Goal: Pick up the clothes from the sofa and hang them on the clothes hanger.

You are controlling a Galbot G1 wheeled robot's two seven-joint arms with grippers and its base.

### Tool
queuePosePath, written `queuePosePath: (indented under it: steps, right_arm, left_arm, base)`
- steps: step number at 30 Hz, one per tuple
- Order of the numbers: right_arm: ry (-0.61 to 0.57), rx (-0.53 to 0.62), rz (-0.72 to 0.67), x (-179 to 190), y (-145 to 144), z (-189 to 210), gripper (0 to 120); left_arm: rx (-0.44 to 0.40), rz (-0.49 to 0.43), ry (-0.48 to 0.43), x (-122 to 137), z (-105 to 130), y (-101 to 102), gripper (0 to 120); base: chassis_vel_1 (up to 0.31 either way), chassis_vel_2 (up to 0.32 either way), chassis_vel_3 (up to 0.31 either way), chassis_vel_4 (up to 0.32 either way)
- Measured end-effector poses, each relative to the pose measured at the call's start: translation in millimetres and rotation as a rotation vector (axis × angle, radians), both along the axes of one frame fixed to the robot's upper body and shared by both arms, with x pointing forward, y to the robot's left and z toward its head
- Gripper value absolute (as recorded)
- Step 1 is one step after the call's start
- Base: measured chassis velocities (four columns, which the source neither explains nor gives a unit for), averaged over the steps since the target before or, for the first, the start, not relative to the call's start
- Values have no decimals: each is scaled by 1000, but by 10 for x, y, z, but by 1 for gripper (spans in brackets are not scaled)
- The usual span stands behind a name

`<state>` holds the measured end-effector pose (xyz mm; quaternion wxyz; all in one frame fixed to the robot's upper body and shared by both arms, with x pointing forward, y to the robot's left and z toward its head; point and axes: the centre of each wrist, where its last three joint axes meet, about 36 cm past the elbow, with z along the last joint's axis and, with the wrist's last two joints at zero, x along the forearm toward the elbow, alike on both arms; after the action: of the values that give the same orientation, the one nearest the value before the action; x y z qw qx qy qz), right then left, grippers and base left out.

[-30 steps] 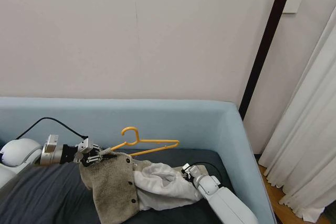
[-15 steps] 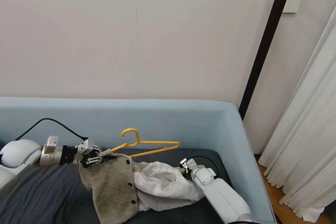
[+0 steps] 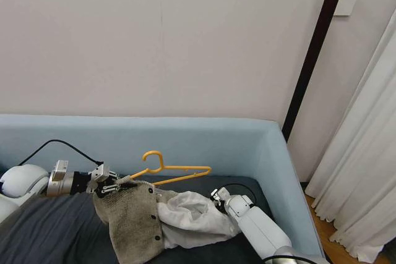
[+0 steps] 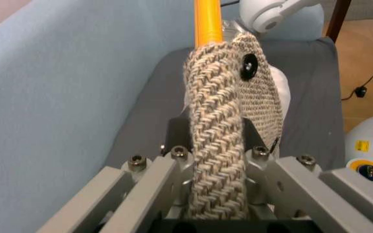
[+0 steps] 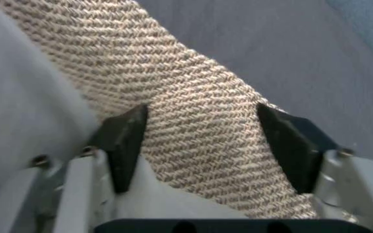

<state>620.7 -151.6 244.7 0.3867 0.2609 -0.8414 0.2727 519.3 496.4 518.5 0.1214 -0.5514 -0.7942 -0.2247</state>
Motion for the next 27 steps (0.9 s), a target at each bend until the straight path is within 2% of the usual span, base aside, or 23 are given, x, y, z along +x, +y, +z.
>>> queuePosePath:
  steps: [3, 5, 6, 10, 11, 16, 23, 27]
  right_arm:
    - [4, -6, 1, -22, -14, -26, 53]
    - [2, -14, 0, -65, -53, -62, 40]
    - [2, -14, 0, -65, -53, -62, 40]
    - [-17, -18, 3, -160, -149, -128, 24]
    - [-17, -18, 3, -160, -149, -128, 24]
    - [-45, 9, -4, -258, -313, -137, 3]
    - [-106, 149, -70, -256, -432, 66, 0]
    - [-155, 279, -115, -230, -538, 315, 0]
  left_arm:
    - [-3, 1, 1, 4, -17, -1, 7]
    - [-6, 1, 2, 8, -32, -3, 7]
    - [-6, 1, 2, 8, -32, -3, 7]
    - [-7, 1, 3, 12, -40, -5, 7]
    - [-7, 1, 3, 12, -40, -5, 7]
    - [-6, -1, 1, 21, -30, -10, 7]
    - [2, 0, -3, 11, 10, 20, 7]
    - [7, 1, -4, -10, 19, 46, 7]
  base:
    - [0, 0, 0, 0]
    - [0, 0, 0, 0]
    - [0, 0, 0, 0]
    - [0, 0, 0, 0]
    - [0, 0, 0, 0]
    - [0, 0, 0, 0]
    - [0, 0, 0, 0]
    - [0, 0, 0, 0]
